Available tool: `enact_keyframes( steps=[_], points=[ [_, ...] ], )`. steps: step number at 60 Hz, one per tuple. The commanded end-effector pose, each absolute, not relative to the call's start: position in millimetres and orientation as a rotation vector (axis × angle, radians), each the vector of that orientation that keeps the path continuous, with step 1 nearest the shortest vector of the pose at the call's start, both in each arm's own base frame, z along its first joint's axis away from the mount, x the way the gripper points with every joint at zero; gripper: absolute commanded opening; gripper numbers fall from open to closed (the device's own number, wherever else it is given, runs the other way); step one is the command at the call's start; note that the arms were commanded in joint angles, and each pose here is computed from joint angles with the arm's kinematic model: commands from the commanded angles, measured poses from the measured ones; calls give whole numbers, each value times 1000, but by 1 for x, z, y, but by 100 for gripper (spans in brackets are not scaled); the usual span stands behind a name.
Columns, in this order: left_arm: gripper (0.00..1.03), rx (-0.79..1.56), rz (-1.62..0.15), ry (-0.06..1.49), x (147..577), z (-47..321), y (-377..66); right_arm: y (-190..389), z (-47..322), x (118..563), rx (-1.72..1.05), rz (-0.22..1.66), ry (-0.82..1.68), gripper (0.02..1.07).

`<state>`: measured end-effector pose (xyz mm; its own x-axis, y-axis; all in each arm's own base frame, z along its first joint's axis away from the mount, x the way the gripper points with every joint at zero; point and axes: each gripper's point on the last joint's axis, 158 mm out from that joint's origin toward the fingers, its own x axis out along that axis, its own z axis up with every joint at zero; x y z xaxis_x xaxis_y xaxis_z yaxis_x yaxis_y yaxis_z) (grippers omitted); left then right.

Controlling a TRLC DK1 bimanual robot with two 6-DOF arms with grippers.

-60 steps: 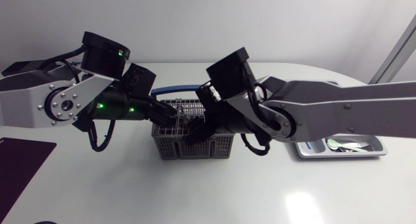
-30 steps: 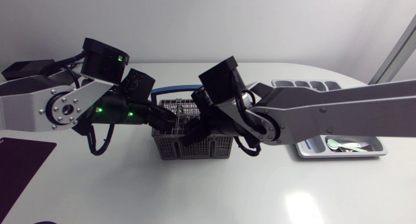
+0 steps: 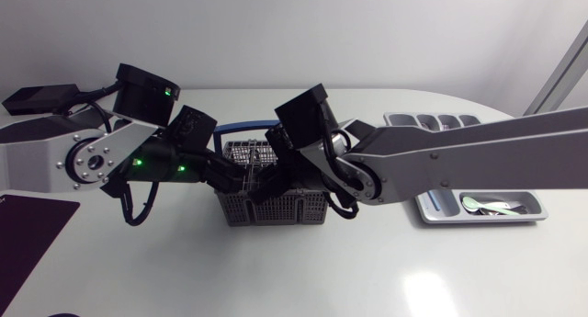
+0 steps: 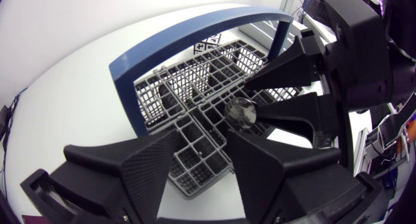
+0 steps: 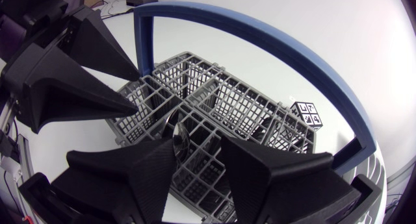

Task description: Transfer all utensils from the basket to the drawer tray.

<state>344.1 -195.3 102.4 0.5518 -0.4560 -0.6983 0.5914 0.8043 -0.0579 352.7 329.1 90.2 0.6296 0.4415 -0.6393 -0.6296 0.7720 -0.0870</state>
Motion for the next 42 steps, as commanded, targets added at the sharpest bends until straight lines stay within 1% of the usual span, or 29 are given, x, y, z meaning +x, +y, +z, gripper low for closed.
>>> enact_keyframes(
  steps=[1,2,8,9,21,42],
  points=[
    [55,204,-664,764,334,98,-196,338,92,358,-318,626,624,38],
    [55,204,-664,764,334,98,-196,338,92,358,-318,626,624,38],
    [55,233,-709,743,325,98,-201,338,90,359,-315,623,628,21],
    [55,249,-719,737,323,98,-200,338,90,359,-312,622,629,21],
    [55,297,-798,690,308,102,-202,338,88,357,-281,647,653,13],
    [55,314,-839,666,292,97,-210,343,84,346,-240,720,707,10]
  ],
)
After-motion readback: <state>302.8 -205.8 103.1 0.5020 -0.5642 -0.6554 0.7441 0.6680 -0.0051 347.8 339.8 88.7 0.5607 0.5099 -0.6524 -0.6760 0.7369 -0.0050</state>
